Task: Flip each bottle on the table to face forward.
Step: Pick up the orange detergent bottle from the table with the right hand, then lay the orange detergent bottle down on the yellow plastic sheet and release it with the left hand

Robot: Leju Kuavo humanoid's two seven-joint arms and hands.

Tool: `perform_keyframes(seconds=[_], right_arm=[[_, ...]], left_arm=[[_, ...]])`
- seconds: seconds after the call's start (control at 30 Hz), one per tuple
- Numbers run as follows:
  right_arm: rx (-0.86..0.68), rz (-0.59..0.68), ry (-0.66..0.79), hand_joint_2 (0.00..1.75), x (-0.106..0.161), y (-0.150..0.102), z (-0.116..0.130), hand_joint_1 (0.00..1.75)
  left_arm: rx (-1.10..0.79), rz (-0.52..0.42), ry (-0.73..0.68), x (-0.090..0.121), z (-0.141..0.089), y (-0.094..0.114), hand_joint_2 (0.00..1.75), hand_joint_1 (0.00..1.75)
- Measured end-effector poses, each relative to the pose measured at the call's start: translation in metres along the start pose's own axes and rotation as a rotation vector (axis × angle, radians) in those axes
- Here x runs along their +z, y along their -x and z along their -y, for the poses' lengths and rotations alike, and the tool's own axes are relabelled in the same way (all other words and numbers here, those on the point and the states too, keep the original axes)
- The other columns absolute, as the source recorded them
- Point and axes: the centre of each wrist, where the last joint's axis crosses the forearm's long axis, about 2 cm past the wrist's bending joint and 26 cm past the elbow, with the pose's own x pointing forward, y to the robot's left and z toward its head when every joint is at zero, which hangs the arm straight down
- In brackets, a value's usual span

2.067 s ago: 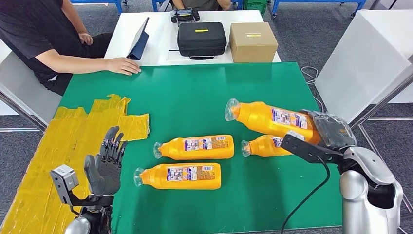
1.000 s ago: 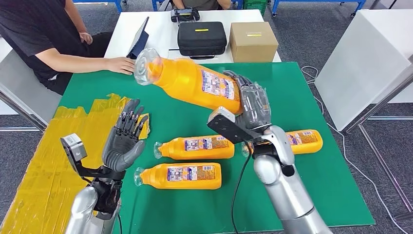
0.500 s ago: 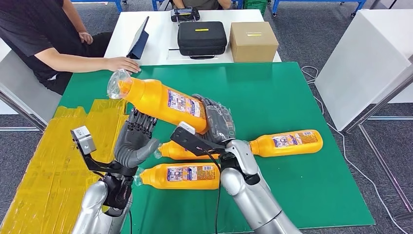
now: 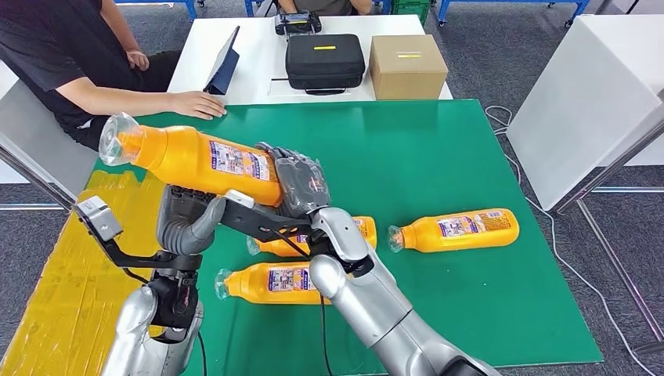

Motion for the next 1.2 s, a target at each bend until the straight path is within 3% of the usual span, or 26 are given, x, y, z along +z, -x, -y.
perform_keyframes(seconds=[0.53,1.2], right_arm=[[0.067,0.075,-0.145,1.75,-0.012,-0.019,-0.028,1.75],[0.15,0.091,-0.248,1.75,0.011,-0.004,-0.051,1.75]], left_arm=[[-0.083,0.006,-0.042,0.01,-0.02,-0.011,1.75,0.0],[-0.107,-0.014,-0.061,0.021,-0.031,-0.009,1.75,0.0]])
